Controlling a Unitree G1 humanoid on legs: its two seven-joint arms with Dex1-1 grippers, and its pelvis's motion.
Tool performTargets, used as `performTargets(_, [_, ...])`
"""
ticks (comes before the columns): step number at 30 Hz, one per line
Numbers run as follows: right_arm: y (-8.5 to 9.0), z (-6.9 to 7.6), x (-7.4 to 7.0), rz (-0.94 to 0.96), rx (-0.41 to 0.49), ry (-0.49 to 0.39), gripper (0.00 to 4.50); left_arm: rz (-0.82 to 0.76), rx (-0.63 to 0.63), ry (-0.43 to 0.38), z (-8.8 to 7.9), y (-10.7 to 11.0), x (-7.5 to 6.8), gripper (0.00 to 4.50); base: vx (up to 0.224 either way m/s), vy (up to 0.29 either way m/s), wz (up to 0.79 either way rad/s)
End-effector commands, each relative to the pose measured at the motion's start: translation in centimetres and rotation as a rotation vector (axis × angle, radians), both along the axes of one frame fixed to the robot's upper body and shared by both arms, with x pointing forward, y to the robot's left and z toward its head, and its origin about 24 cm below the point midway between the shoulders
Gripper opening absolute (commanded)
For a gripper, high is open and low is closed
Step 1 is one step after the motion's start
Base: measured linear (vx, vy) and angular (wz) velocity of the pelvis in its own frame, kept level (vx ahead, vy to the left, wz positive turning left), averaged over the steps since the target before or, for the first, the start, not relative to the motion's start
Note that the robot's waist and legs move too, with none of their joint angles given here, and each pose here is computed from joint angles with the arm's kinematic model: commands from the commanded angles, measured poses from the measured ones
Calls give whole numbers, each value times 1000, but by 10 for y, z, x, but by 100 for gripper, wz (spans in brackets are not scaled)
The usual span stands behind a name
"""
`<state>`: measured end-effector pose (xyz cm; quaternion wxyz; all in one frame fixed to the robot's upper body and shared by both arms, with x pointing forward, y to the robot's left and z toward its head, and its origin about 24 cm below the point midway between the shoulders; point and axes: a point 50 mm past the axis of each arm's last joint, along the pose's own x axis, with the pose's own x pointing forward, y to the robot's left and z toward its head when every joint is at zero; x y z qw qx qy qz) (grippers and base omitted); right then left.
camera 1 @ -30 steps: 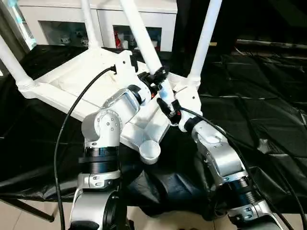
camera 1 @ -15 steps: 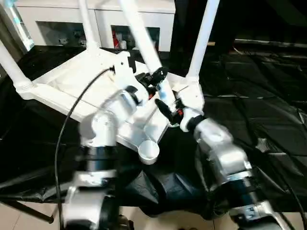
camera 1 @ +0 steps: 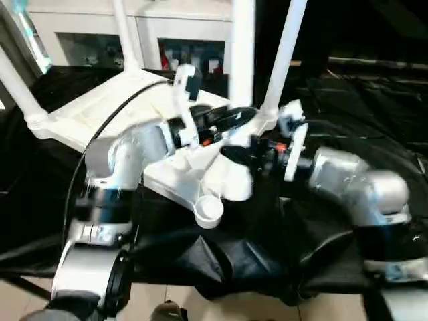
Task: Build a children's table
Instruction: Pick table leg
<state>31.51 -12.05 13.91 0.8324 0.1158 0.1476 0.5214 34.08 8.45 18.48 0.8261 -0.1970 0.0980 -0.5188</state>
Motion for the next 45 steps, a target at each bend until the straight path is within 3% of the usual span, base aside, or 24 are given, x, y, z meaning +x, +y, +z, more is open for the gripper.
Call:
performTargets(1, [1, 1, 0, 35, -19, 24, 291, -25, -5, -3, 4, -3, 0, 189, 0, 0, 0])
performTargets(7, [1, -7, 2, 63, -93, 60, 291, -19, -37, -9, 9, -3, 0, 189, 0, 0, 0])
performTargets(15, [1, -4, 0, 93, -59, 83, 291, -109, -114, -18, 15, -7, -7, 189, 0, 0, 0])
performTargets(16, [1, -4, -1, 103, -56, 87, 265, -129, -118, -18, 15, -8, -9, 189, 0, 0, 0])
performTargets(22, [1, -5, -8, 148, -49, 105, 217, -140, -147, -6, 15, -6, -9, 188, 0, 0, 0])
performTargets(29, [5, -4, -6, 79, -49, 54, 198, -113, -160, -3, 12, -4, -6, 188, 0, 0, 0])
performTargets(31, [8, -3, -2, 13, -59, 24, 198, -71, -130, -44, 9, -5, -5, 188, 0, 0, 0])
performTargets(32, [11, -3, 0, -26, -77, -1, 197, -35, -102, -61, 7, -7, -3, 244, 0, 0, 0])
performTargets(38, [34, -2, 4, -151, -113, -100, 197, 181, 31, -45, -7, -19, 1, 283, 0, 0, 0])
performTargets(40, [48, -4, 4, -208, -141, -130, 196, 337, 89, -52, -13, -25, 4, 299, 0, 0, 0])
performTargets(43, [56, -8, 5, -264, -181, -154, 196, 419, 55, -35, -13, -27, 6, 300, 0, 0, 0])
performTargets(45, [58, -9, 5, -280, -188, -159, 196, 449, 51, -26, -13, -26, 8, 263, 0, 0, 0])
